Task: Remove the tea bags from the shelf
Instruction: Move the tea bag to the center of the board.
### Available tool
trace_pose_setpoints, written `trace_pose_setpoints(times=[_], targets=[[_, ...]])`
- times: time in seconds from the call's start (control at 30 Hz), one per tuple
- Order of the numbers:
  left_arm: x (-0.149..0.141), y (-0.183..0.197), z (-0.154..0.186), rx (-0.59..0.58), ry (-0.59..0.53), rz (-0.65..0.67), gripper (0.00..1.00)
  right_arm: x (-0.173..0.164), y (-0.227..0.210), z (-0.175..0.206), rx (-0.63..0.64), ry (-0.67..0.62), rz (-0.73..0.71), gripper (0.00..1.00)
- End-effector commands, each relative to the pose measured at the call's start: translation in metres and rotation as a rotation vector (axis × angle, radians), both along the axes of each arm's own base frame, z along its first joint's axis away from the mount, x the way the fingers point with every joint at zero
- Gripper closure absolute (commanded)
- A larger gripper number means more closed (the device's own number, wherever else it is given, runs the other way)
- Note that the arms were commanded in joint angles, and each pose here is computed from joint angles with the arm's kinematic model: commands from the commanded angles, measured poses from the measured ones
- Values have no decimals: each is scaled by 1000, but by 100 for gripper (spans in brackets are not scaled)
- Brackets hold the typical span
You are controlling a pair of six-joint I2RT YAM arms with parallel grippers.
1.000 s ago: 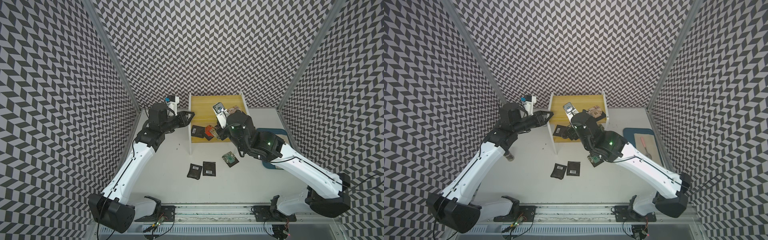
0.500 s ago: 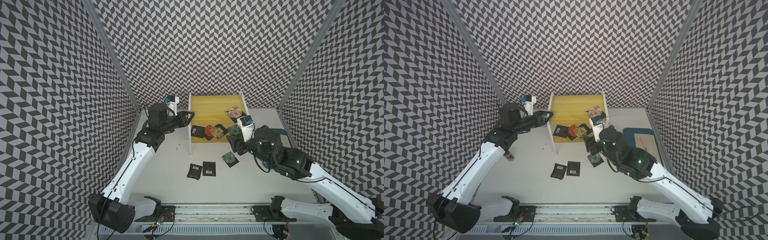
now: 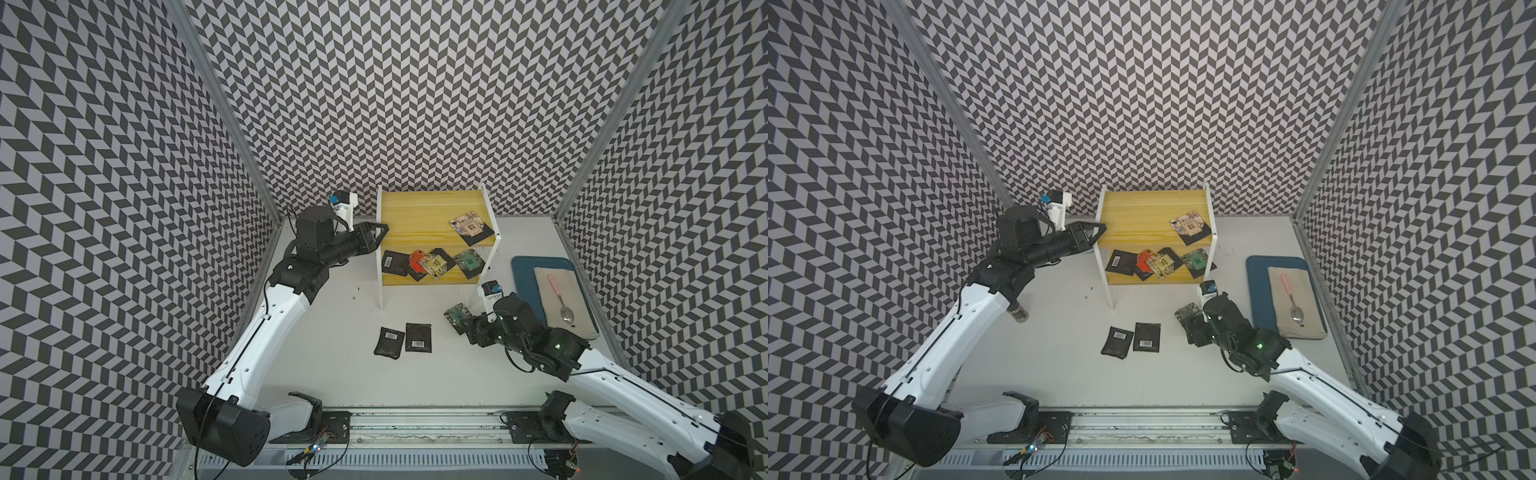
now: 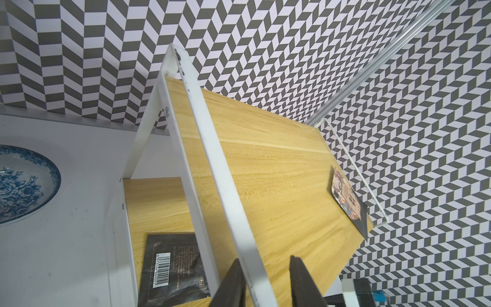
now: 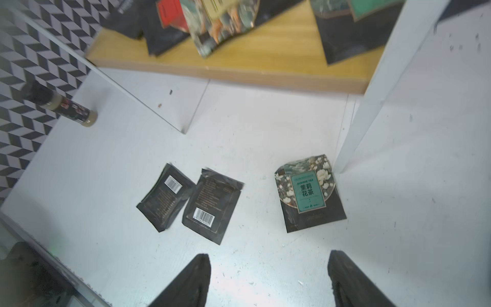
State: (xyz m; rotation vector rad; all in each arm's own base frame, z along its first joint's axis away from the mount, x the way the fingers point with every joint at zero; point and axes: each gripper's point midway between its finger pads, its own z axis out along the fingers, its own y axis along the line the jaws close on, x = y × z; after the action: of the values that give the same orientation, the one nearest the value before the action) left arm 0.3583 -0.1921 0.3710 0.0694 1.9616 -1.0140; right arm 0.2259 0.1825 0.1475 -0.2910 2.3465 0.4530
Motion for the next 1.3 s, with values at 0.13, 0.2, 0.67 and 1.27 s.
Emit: trace_pose_setpoints(times=[0.13, 0.2, 0.67, 1.27], targets=[[-4, 5, -19, 31, 55, -1, 69, 25, 12, -17, -29, -12, -47, 23], [-4, 4, -20, 28, 59, -4, 69, 27, 14, -34, -62, 13, -51, 23], [-2, 8, -18, 25, 57, 2, 69, 35, 22, -77, -126, 32, -76, 25], [-2, 8, -22, 21, 69, -1, 69, 52, 25, -118, -241, 72, -103, 29]])
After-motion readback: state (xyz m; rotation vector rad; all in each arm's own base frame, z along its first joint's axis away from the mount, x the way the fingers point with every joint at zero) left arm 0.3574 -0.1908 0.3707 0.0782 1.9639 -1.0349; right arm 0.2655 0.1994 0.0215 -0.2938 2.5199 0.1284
